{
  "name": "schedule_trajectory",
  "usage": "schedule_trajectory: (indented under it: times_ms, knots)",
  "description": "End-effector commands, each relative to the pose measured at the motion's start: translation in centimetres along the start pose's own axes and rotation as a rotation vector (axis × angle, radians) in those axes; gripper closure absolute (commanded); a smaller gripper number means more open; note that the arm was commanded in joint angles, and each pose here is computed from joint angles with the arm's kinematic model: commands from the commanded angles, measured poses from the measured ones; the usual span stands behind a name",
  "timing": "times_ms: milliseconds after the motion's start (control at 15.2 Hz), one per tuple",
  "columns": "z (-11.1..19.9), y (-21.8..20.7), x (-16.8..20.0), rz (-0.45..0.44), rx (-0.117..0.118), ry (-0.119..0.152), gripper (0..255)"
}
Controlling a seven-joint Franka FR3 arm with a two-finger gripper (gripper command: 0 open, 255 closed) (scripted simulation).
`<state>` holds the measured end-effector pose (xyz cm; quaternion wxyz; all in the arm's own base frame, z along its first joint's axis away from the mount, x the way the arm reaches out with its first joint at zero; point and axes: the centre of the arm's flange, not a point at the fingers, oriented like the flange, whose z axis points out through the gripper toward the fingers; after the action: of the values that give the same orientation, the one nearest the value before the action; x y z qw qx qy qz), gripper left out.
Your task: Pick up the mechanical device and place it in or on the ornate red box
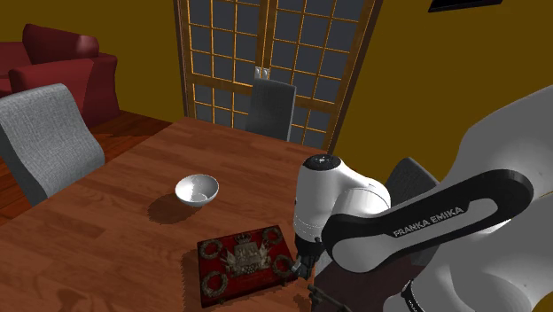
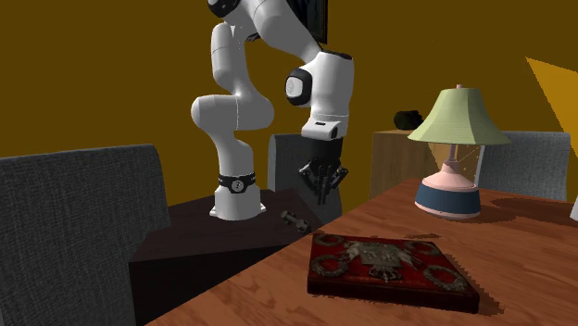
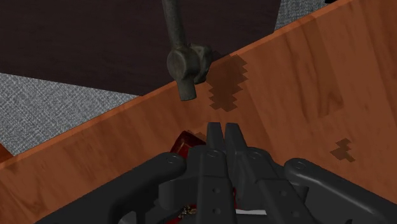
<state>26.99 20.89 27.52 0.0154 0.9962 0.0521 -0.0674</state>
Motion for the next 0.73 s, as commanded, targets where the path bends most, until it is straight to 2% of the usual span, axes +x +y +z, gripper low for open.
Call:
schedule_trajectory:
  times_ms: [0,264,330,660]
  knots:
    - [0.0,0.0,0.0,0.000,0.000,0.000,255]
    - [0.0,0.0,0.0,0.000,0.000,0.000,255]
    - [0.0,0.0,0.0,0.000,0.000,0.000,0]
    - [6.1,1.1,-0.1,-0.122,-0.042,-0.127,0]
